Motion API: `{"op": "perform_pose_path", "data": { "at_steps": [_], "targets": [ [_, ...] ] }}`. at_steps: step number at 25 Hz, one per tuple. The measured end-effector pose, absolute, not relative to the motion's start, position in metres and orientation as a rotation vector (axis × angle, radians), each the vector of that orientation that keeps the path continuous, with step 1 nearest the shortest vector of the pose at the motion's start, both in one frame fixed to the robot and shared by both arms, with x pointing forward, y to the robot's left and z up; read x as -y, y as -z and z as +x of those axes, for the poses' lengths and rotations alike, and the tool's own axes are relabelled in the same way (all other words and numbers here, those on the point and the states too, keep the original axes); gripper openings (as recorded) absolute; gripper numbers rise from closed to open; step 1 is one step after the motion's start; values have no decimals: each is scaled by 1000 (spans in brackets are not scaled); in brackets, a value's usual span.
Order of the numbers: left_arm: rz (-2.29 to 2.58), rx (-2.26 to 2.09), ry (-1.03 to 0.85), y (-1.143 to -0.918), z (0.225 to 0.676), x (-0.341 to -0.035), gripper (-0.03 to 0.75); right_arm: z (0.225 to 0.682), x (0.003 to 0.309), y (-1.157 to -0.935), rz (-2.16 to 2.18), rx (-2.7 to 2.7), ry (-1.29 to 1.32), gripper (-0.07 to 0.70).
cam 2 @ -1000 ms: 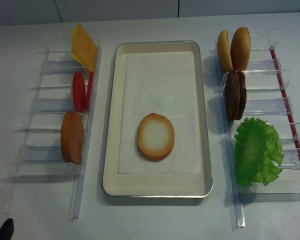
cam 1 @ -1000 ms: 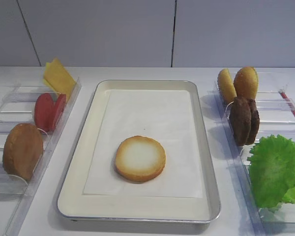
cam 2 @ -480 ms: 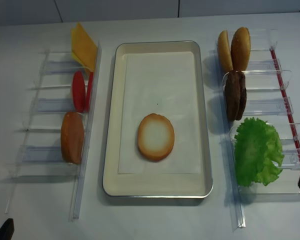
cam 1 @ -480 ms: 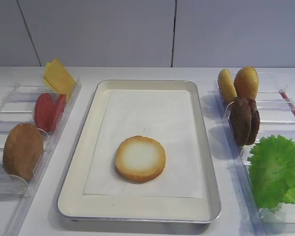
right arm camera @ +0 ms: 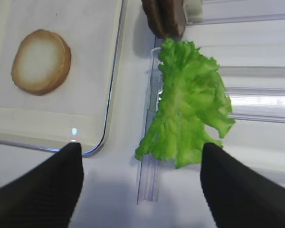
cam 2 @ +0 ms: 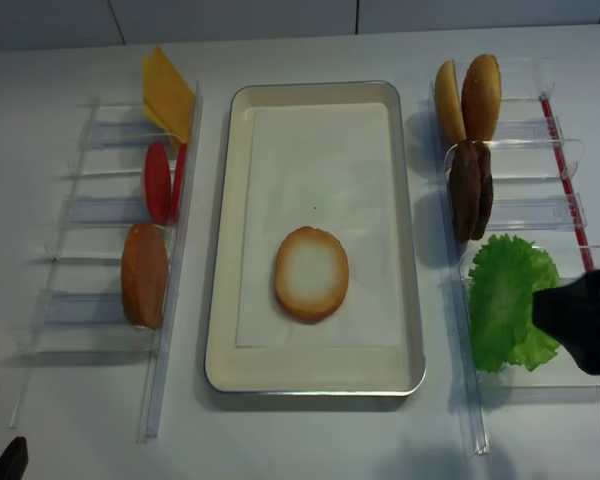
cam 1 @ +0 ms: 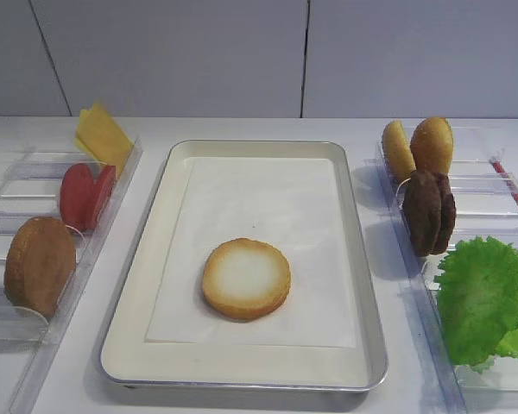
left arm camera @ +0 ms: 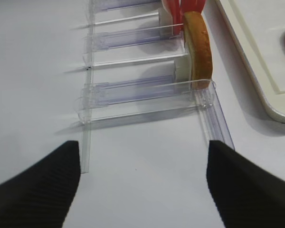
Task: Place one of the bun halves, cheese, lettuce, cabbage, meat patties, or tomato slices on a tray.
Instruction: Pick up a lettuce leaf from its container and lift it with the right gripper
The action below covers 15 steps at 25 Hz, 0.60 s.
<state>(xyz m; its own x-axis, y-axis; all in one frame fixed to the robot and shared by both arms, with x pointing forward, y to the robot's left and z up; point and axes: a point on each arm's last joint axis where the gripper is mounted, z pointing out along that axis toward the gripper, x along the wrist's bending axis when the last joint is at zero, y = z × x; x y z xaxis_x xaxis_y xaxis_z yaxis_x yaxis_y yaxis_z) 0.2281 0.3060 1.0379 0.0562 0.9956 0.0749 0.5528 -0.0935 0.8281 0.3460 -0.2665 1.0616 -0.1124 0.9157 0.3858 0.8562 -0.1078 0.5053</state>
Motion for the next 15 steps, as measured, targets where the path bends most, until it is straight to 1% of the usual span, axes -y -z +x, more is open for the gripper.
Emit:
{"op": "perform_pose_path", "data": {
  "at_steps": [4, 10, 15],
  "targets": [
    [1717, -1559, -913, -1038, 228, -306, 531, 369, 267, -1049, 2080, -2093, -970, 539],
    [1717, -1559, -913, -1038, 228, -306, 530, 391, 267, -1035, 2101, -2152, -939, 527],
    [1717, -1559, -913, -1038, 228, -306, 531, 403, 265, -1028, 2122, -2159, -970, 517]
  ]
}}
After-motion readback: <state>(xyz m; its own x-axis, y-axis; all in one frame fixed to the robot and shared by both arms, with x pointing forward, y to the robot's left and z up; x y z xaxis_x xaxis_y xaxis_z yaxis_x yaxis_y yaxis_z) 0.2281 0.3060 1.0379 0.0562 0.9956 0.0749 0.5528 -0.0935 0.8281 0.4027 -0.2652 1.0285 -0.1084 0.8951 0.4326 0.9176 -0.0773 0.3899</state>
